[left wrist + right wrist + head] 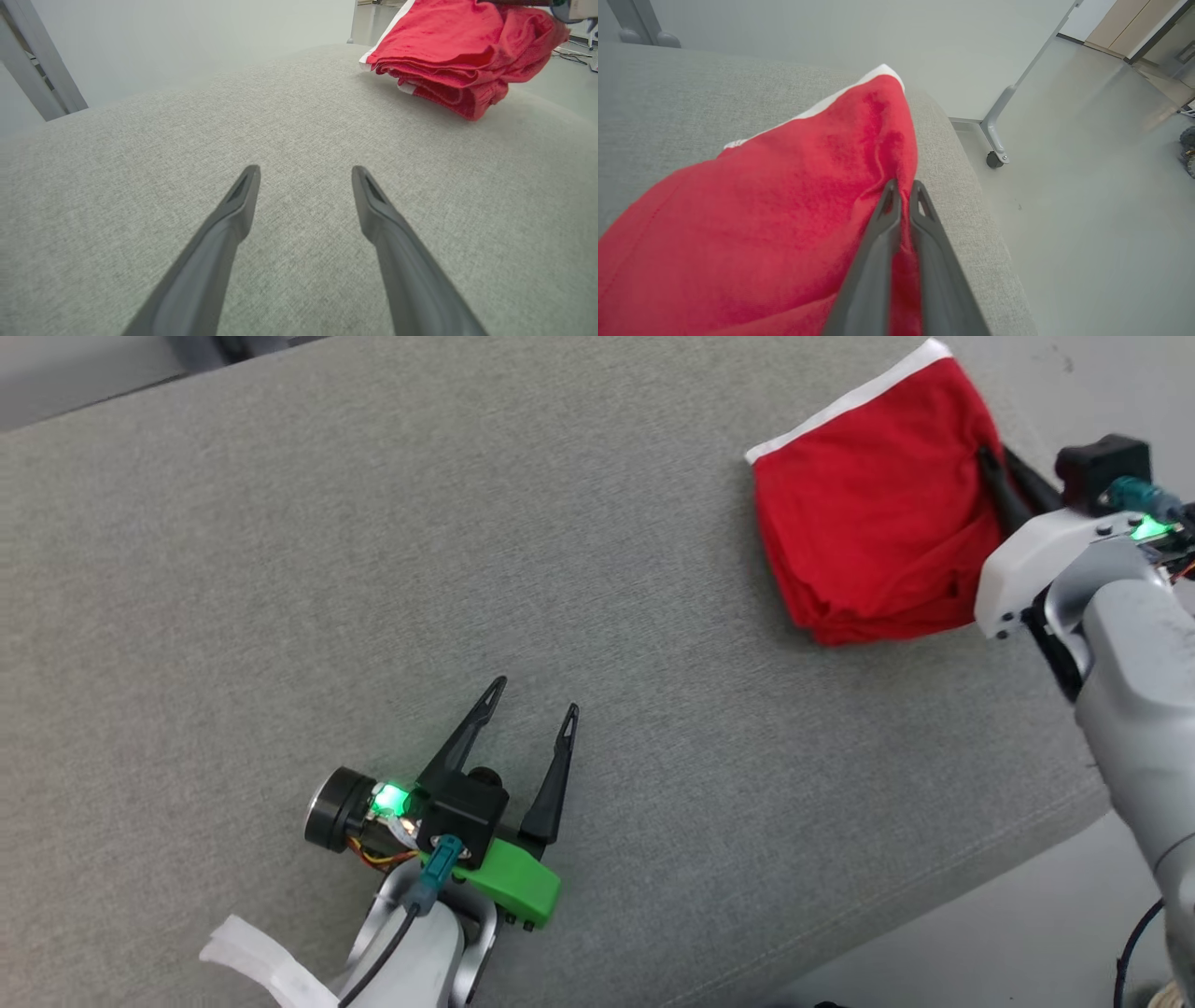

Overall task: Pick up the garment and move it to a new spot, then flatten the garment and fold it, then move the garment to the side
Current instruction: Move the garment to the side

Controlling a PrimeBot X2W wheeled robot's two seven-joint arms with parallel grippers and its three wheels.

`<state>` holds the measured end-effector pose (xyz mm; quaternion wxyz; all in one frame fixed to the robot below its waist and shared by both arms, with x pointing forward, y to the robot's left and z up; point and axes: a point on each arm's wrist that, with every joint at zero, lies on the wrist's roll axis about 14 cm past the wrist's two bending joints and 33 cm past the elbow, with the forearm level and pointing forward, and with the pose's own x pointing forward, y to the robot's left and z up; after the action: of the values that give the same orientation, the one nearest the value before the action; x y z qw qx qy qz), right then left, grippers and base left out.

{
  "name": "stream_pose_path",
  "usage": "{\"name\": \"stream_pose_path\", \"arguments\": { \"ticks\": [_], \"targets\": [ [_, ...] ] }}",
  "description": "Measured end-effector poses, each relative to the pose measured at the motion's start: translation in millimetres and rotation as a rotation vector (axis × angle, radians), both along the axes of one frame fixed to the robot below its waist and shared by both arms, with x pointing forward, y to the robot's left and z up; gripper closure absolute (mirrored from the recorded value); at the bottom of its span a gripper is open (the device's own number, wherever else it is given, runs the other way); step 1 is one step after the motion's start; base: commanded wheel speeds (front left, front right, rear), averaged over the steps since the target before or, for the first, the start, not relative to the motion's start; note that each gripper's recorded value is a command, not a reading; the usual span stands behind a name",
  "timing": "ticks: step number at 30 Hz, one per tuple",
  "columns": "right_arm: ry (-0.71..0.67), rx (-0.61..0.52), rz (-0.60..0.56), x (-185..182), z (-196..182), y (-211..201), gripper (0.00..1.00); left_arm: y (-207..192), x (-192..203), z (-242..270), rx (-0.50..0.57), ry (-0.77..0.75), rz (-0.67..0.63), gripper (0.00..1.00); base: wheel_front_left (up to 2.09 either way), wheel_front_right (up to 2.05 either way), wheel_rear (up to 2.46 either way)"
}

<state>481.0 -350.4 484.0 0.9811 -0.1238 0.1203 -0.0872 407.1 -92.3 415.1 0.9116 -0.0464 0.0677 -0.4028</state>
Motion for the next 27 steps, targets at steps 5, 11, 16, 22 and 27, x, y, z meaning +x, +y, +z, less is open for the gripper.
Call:
{"name": "stream_pose_path", "arguments": {
  "ticks": [5, 11, 16, 22, 27],
  "targets": [
    [0.022, -0.047, -0.036, 27.9, 3.0, -24.5, 1.00, 15.7, 11.7, -12.2, 0.015, 0.016, 0.041, 0.00, 0.00, 0.00, 0.00],
    [0.049, -0.083, -0.096, 45.4, -4.6, -53.1, 0.95, 36.1, 24.5, -28.0, 0.037, 0.038, 0.101, 0.00, 0.00, 0.00, 0.00],
    [-0.035, -0.099, -0.127, 65.0, 10.9, -63.5, 0.00, 54.3, 34.5, -38.9, 0.052, 0.059, 0.169, 0.00, 0.00, 0.00, 0.00],
    [-0.244, -0.050, -0.045, 85.5, 44.0, -2.4, 0.00, 80.1, 45.1, -33.3, 0.071, 0.050, 0.267, 0.00, 0.00, 0.00, 0.00],
    [-0.385, 0.039, 0.052, 81.9, 74.0, 49.7, 0.00, 102.1, 47.4, -23.1, 0.078, 0.038, 0.351, 0.00, 0.00, 0.00, 0.00]
  ]
}}
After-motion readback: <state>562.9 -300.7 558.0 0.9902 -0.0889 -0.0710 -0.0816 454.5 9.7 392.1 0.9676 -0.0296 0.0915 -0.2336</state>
